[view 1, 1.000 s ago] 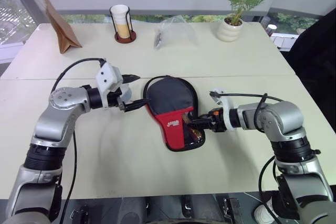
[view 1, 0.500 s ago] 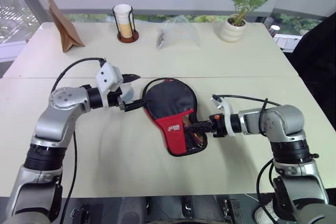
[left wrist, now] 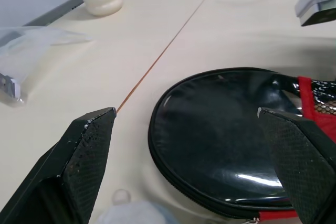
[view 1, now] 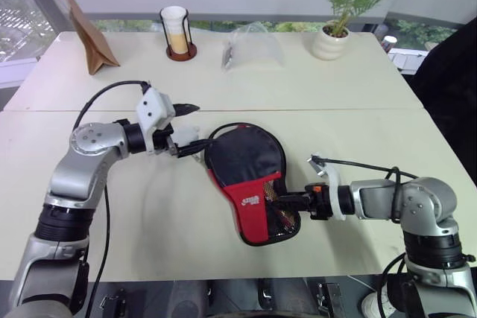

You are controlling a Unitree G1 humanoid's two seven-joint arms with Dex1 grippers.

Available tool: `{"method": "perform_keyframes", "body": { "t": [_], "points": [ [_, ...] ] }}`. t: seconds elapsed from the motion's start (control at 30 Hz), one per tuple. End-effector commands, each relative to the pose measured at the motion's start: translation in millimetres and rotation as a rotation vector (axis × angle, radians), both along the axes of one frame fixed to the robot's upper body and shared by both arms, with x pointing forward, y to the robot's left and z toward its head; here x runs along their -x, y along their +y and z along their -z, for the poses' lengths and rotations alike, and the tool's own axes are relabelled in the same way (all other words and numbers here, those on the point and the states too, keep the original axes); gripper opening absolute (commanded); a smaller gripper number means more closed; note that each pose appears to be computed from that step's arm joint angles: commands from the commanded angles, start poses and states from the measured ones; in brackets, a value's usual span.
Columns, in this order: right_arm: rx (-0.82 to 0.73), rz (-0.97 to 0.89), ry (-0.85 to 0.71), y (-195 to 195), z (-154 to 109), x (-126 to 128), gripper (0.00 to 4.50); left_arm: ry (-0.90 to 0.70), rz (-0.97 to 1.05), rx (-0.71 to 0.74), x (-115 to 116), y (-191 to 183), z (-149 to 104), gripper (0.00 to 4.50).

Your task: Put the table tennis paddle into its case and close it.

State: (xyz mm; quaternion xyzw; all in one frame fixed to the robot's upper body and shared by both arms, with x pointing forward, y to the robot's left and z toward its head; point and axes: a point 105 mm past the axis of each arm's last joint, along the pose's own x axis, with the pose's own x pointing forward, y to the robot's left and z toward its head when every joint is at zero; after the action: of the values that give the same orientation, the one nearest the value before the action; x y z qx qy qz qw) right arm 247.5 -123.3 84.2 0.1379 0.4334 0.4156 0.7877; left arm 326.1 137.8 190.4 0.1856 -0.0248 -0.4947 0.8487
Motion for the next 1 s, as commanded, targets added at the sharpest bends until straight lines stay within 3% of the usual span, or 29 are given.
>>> {"method": "perform_keyframes", "body": {
  "t": [0.03,0.37,0.6,0.63,0.9,1.0],
  "points": [
    [0.028,-0.007,0.056,-3,7,10,0.94,-0.042,0.01,0.005,1,-2,-8,4.5],
    [0.055,0.057,0.016,-6,4,3,0.94,-0.046,0.008,0.004,1,-3,-8,4.5],
    [0.087,0.122,-0.081,-25,-23,-21,4.3,-0.046,0.001,0.0,1,0,-8,4.5],
    [0.1,0.129,-0.095,-28,-26,-24,4.47,-0.046,0.0,0.0,1,1,-9,4.5],
    [0.252,0.091,-0.354,-57,-71,-53,4.47,-0.064,-0.024,-0.002,-2,10,-18,4.5],
    [0.287,-0.04,-0.6,-40,-96,-68,4.47,-0.084,-0.056,-0.008,-5,20,-27,4.5]
  ]
}}
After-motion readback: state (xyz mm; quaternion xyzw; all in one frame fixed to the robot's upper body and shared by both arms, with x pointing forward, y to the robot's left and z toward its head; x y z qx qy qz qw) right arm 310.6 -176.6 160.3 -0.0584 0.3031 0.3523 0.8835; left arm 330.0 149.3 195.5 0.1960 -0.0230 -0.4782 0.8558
